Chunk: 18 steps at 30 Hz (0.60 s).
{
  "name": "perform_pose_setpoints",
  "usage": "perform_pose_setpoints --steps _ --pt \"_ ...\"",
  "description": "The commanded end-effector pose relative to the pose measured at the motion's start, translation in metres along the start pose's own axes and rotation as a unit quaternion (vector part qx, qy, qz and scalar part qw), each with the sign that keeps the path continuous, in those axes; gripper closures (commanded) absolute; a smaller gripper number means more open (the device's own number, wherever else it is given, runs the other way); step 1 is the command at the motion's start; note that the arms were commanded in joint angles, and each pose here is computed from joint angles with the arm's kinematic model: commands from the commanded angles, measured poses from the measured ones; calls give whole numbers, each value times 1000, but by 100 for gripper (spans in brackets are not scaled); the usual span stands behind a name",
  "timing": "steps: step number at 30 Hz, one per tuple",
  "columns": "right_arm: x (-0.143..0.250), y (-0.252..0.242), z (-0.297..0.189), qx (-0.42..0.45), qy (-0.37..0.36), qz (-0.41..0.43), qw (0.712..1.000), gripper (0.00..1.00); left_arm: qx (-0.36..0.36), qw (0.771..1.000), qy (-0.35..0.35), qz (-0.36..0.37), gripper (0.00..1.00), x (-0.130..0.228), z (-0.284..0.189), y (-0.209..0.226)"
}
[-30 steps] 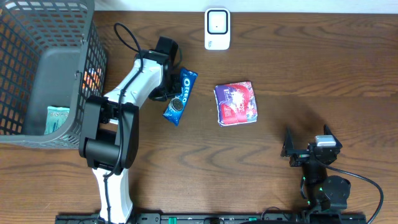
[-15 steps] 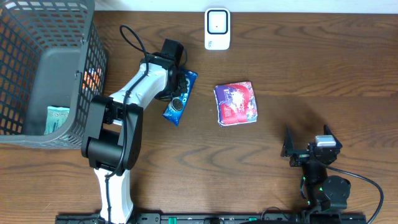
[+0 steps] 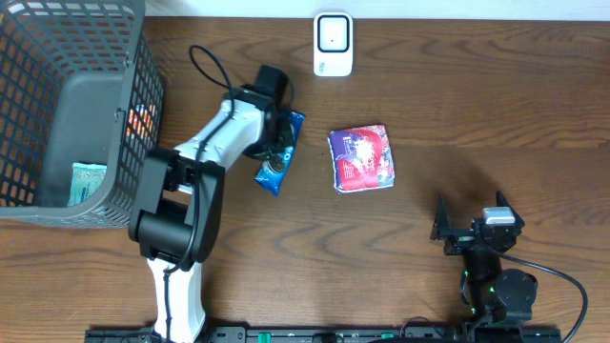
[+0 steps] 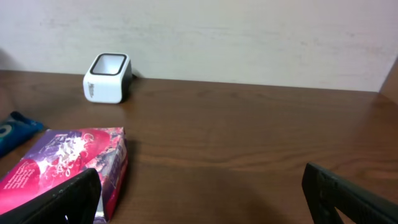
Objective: Scan the item barcode
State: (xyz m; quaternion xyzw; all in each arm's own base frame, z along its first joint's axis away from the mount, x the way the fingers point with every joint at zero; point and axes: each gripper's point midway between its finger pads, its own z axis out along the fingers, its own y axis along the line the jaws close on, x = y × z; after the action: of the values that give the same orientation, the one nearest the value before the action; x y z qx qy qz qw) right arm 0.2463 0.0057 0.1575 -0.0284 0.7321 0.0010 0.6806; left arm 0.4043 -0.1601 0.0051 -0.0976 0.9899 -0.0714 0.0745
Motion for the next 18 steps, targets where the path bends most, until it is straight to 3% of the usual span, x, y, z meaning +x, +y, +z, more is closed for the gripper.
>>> perform_pose_setpoints --steps 1,7,18 --pt "0 5 0 -11 -1 -3 1000 1 1 1000 25 1 93 24 7 -12" --pt "0 5 0 -11 -1 -3 1000 1 35 998 32 29 93 41 7 -47" --pt "0 5 0 -11 -1 -3 1000 1 70 995 3 -71 93 22 -2 -68"
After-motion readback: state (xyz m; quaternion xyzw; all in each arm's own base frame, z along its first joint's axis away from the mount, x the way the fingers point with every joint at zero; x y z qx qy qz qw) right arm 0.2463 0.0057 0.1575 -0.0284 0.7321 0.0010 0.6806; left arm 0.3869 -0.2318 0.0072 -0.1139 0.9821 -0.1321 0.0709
